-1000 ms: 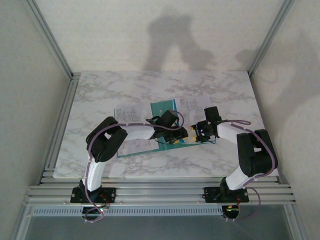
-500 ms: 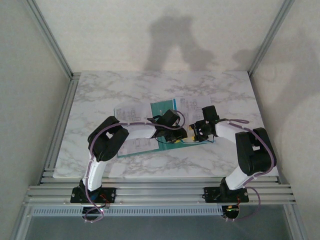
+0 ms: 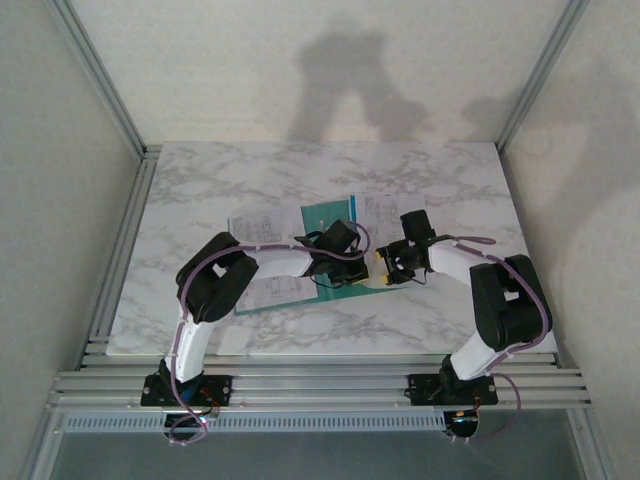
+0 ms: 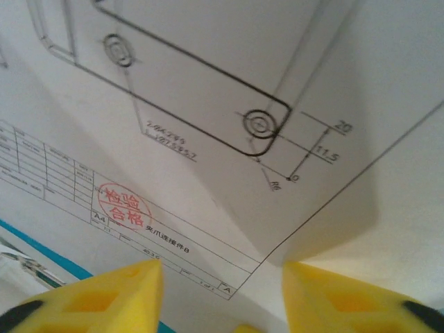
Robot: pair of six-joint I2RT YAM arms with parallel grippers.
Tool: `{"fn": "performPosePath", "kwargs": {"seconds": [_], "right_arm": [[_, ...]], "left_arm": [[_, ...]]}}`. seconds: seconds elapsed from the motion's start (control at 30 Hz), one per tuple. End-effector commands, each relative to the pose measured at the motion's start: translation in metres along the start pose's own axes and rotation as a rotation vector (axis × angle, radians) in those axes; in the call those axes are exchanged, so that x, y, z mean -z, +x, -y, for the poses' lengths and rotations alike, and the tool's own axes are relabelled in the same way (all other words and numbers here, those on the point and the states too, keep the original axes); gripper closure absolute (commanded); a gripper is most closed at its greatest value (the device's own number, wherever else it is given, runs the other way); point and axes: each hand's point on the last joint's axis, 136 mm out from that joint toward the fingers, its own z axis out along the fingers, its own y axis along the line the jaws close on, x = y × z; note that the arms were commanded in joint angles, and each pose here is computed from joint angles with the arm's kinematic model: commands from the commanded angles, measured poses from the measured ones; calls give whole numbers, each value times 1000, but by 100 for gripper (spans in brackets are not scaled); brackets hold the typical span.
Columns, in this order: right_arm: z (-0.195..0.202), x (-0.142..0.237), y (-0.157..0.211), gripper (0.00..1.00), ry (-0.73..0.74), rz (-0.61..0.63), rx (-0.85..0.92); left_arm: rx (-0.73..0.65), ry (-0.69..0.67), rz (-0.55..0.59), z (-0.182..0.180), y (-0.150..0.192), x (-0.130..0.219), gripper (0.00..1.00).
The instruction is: Put the files into the folder
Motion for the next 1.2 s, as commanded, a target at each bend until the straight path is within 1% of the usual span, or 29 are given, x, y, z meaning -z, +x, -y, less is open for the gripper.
{"fn": "performPosePath", "kwargs": {"seconds": [0.0, 0.03, 0.1, 0.23, 0.37, 0.5, 0.7, 0.83, 0.97, 1.07, 1.17], "right_arm": [[-36, 38, -4, 39, -53, 100, 180], [-46, 50, -5, 34, -63, 127, 235], [-61, 66, -6, 31, -81, 156, 308], [-70, 84, -6, 31, -86, 179, 386], [-65, 87, -5, 31, -87, 181, 412], [-62, 86, -4, 31, -87, 170, 426], [-63, 85, -2, 31, -97, 157, 444], [-65, 81, -1, 32, -104, 145, 444], [-65, 75, -1, 32, -102, 129, 453], [-65, 63, 2, 32, -99, 88, 459], [-67, 43, 9, 32, -97, 2, 454]], "left_arm": [[15, -17, 17, -7, 1, 5, 100], [21, -8, 22, -5, 1, 8, 100], [26, 14, 33, -1, 1, 14, 100], [43, 51, 36, 2, 2, 22, 100], [70, 67, 37, -6, 4, 27, 100], [119, 93, 42, -13, 5, 32, 100], [164, 133, 33, -14, 8, 38, 100], [176, 138, 21, -18, 9, 38, 100], [207, 140, 41, -24, 7, 44, 100], [232, 156, 49, -28, 6, 47, 100], [247, 174, 45, -28, 7, 45, 100]]}}
